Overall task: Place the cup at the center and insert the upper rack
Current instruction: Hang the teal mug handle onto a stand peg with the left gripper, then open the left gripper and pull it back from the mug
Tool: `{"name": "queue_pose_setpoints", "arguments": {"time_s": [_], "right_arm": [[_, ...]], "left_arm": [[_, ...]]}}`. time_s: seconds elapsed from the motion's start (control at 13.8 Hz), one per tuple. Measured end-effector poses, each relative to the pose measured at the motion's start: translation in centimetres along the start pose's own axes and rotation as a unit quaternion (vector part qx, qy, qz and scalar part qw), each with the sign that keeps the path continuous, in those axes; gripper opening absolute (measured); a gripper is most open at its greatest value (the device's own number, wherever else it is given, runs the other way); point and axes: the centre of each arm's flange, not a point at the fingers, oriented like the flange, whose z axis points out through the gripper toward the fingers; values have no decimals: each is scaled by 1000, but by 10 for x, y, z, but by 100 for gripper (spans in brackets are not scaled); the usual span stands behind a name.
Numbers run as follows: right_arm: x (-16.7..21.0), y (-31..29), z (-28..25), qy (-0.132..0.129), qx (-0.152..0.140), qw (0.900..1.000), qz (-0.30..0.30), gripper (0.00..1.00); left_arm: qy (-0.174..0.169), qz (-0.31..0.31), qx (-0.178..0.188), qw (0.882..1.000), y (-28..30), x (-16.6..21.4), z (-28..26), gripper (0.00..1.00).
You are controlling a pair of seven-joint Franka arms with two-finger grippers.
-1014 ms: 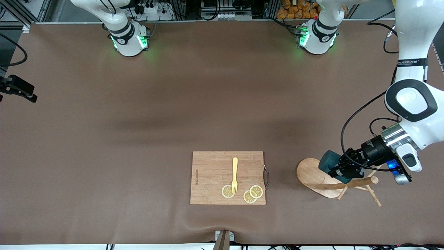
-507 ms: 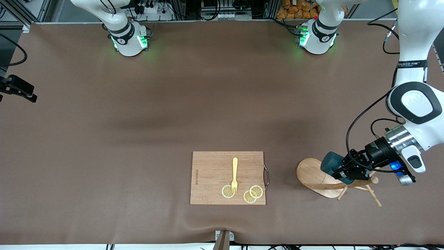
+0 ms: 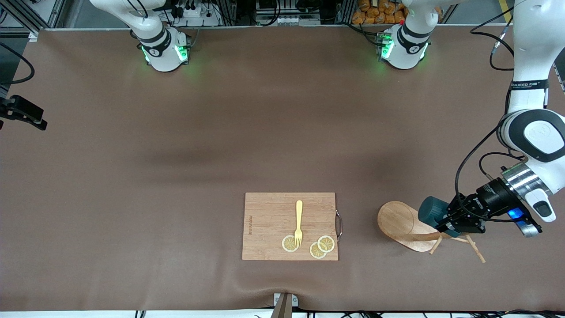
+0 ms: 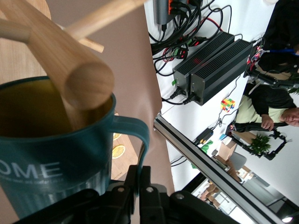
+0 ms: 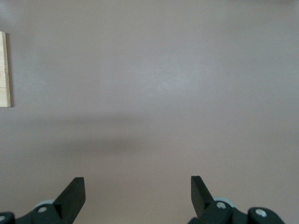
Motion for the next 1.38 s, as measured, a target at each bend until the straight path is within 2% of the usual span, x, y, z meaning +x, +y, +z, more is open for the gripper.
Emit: {"name": "queue_pose_setpoints", "arguments": {"time_s": [0.36,0.72,1.09,1.16,1.38], "right_arm": [[0,0,0,-1,0,1000,0,100],[0,0,0,-1,0,1000,0,100],[0,0,0,-1,0,1000,0,100],[0,0,0,-1,0,1000,0,100],[0,0,0,-1,0,1000,1,100]], "left_arm": [[-4,-7,-18,1000,-3,9,-3,5],[7,-11,-30,999,-4,27,-22,5],[4,-9,-30,1000,-3,24,-20,6],[3,-8,-30,1000,-3,23,-19,12],[0,-5,-29,1000,-1,19,-16,43]]}}
